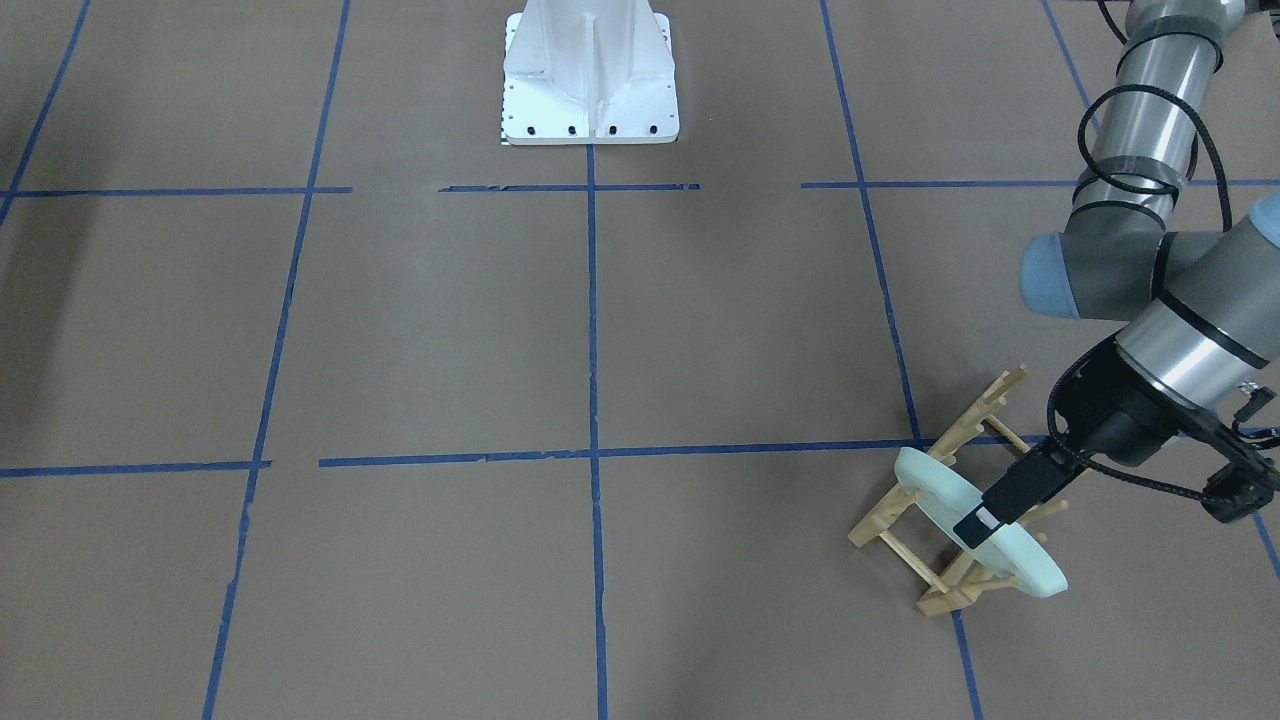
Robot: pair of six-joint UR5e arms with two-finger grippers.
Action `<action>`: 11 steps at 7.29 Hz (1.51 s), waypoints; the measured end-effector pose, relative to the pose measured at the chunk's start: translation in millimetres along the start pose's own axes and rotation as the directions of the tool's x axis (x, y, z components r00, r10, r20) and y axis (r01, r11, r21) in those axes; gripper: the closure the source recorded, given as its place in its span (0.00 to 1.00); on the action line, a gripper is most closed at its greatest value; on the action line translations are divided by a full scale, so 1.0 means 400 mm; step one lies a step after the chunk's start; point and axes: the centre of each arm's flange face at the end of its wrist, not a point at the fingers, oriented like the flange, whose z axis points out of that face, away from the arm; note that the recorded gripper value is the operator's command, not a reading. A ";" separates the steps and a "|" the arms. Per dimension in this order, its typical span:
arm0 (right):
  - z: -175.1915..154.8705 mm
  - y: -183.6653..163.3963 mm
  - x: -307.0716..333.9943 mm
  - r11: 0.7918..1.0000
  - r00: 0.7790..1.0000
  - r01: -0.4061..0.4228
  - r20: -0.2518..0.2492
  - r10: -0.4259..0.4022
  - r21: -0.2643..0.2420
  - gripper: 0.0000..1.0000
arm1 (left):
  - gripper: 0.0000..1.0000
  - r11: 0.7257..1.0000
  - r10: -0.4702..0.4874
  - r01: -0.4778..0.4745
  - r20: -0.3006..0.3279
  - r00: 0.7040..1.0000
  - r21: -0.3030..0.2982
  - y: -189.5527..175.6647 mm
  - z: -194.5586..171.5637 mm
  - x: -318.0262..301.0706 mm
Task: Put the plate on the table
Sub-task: 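Move the left gripper to the pale green plate and grasp its rim, then lift the green plate up out of the wooden rack with the left gripper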
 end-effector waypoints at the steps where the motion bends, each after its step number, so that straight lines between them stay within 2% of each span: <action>1: 0.000 0.000 0.000 1.000 1.000 -0.001 0.000 0.001 0.000 0.00 | 0.73 1.000 0.000 0.000 -0.001 1.000 0.001 0.000 0.000 0.000; 2: 0.000 0.000 0.000 1.000 1.000 -0.001 0.000 0.001 0.000 0.00 | 0.96 1.000 0.000 0.000 -0.001 1.000 0.001 0.000 -0.001 0.000; 3: 0.000 0.000 0.000 1.000 1.000 -0.001 0.000 0.001 0.000 0.00 | 1.00 1.000 0.000 0.000 -0.002 1.000 0.002 -0.001 -0.004 -0.001; 6: 0.000 0.000 0.000 1.000 1.000 0.000 0.000 0.000 0.000 0.00 | 1.00 1.000 0.005 -0.005 -0.021 1.000 -0.003 -0.036 -0.067 0.009; 11: 0.000 0.000 0.000 1.000 1.000 0.000 0.000 0.000 0.000 0.00 | 1.00 0.997 -0.007 0.002 -0.068 0.998 -0.082 -0.157 -0.370 0.059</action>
